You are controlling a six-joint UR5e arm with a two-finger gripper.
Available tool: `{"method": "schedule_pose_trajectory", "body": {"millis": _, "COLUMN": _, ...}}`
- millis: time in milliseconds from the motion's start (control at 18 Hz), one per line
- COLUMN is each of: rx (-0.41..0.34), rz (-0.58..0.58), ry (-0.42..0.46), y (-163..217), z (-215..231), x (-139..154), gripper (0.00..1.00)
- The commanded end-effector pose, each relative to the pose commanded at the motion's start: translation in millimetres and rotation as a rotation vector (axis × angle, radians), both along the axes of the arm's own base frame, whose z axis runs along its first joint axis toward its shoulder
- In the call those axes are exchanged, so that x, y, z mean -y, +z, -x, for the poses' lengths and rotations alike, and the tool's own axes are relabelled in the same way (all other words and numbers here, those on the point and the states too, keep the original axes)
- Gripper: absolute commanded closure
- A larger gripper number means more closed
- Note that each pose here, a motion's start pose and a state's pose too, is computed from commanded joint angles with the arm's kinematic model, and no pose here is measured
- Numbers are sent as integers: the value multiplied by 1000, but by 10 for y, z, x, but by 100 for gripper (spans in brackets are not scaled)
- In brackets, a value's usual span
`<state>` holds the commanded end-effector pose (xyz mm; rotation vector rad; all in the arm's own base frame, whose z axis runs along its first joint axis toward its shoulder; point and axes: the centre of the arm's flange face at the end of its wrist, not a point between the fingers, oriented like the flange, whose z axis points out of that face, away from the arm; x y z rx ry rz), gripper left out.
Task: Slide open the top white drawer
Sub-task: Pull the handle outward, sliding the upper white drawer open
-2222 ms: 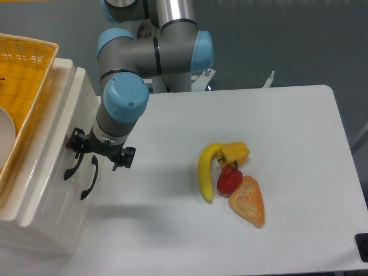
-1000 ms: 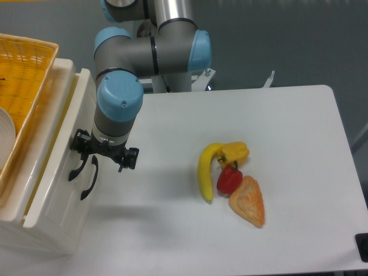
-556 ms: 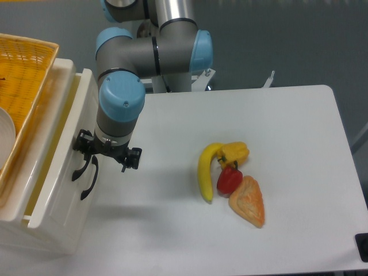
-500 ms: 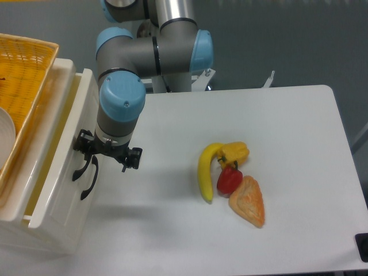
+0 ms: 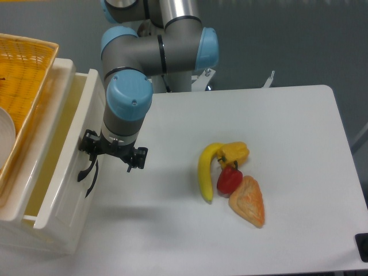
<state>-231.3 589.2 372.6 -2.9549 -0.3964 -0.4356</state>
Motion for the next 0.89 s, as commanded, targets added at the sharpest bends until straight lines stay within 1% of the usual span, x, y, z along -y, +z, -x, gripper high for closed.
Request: {"method": "schedule_pose_trajectory", "body": {"millis": 889, "rx": -3, "rz": -4, "ry": 36, "y": -6, "z": 303, "x": 130, "gripper": 0}}
